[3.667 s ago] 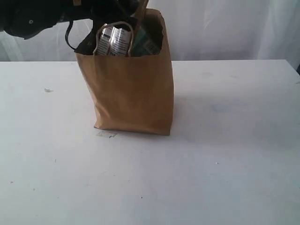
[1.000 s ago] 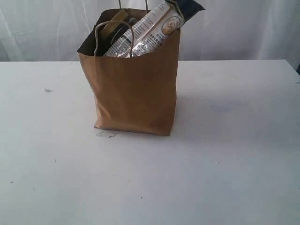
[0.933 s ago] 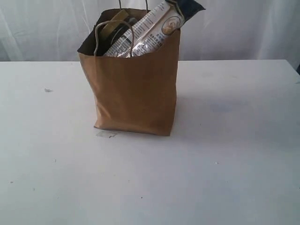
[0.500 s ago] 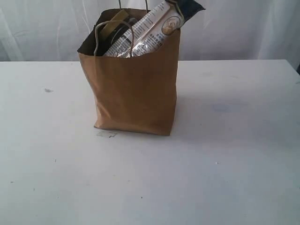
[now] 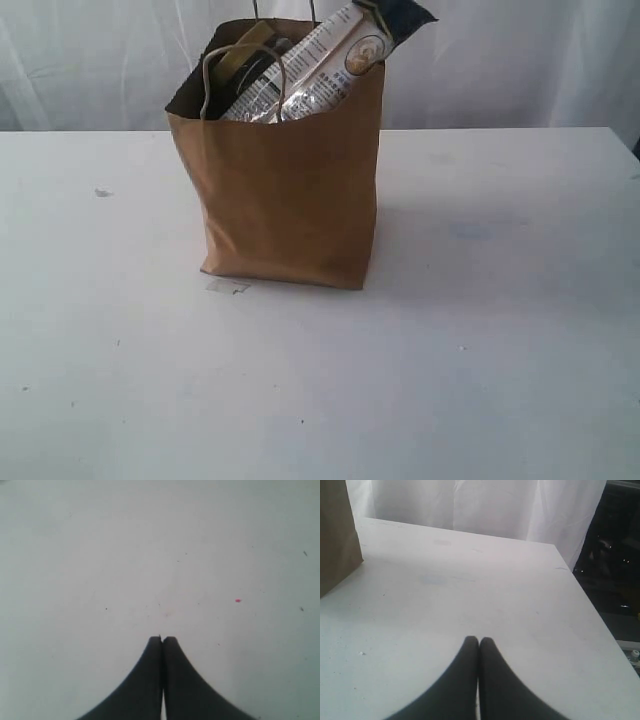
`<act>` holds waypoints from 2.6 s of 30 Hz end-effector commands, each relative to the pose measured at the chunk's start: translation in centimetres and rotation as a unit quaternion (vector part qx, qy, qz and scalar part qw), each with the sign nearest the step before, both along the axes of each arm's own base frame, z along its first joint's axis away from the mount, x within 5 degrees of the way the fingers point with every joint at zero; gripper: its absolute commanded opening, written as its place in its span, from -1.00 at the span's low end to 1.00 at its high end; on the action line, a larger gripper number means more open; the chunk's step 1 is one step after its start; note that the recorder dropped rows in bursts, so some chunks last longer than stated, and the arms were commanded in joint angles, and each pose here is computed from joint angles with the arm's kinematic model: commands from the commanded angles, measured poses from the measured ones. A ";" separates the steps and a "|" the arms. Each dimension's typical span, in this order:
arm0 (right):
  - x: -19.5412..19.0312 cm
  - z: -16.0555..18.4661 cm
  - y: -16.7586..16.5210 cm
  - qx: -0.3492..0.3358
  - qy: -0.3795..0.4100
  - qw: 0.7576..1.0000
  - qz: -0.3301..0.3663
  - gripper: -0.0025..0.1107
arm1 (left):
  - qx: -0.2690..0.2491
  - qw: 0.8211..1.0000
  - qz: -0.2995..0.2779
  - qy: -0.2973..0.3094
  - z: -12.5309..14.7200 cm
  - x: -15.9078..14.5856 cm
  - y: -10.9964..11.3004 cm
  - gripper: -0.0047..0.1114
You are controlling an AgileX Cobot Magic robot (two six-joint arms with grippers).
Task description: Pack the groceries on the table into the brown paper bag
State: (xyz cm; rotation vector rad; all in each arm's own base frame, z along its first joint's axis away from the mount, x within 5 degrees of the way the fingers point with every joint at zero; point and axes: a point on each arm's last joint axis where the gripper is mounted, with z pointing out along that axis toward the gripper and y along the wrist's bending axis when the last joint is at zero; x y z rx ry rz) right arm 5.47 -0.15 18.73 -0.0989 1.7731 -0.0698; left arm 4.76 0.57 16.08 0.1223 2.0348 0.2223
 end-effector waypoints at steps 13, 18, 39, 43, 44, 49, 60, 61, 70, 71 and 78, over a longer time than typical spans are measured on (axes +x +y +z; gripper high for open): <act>0.0 0.0 0.0 -0.002 -0.003 1.000 -0.002 -0.96 | -0.051 0.999 0.005 0.001 -0.4 0.0 -0.3 -0.92; 0.0 0.0 0.0 -0.002 -0.003 1.000 -0.002 -0.96 | -0.051 0.999 0.005 0.001 -0.4 0.0 -0.3 -0.92; 0.0 0.0 0.0 0.009 -0.003 1.000 -0.004 -0.96 | -0.051 0.999 0.005 0.001 -0.4 0.0 -0.3 -0.92; 0.0 0.0 0.0 0.009 -0.003 1.000 -0.004 -0.96 | -0.051 0.999 0.005 0.001 -0.4 0.0 -0.3 -0.92; 0.0 0.0 0.0 0.009 -0.003 1.000 -0.004 -0.96 | -0.051 0.999 0.005 0.001 -0.4 0.0 -0.3 -0.92; 0.0 0.0 0.0 0.009 -0.003 1.000 -0.004 -0.96 | -0.051 0.999 0.005 0.001 -0.4 0.0 -0.3 -0.92; 0.0 0.0 0.0 0.009 -0.003 1.000 -0.004 -0.96 | -0.051 0.999 0.005 0.001 -0.4 0.0 -0.3 -0.92; 0.0 0.0 0.0 0.009 -0.003 1.000 -0.004 -0.96 | -0.051 0.999 0.005 0.001 -0.4 0.0 -0.3 -0.92; 0.0 0.0 0.0 0.009 -0.003 1.000 -0.004 -0.96 | -0.051 0.999 0.005 0.001 -0.4 0.0 -0.3 -0.92; 0.0 0.0 0.0 0.009 -0.003 1.000 -0.004 -0.96 | -0.051 0.999 0.005 0.001 -0.4 0.0 -0.3 -0.92; 0.0 0.0 0.0 0.009 -0.003 1.000 -0.004 -0.96 | -0.051 0.999 0.005 0.001 -0.4 0.0 -0.3 -0.92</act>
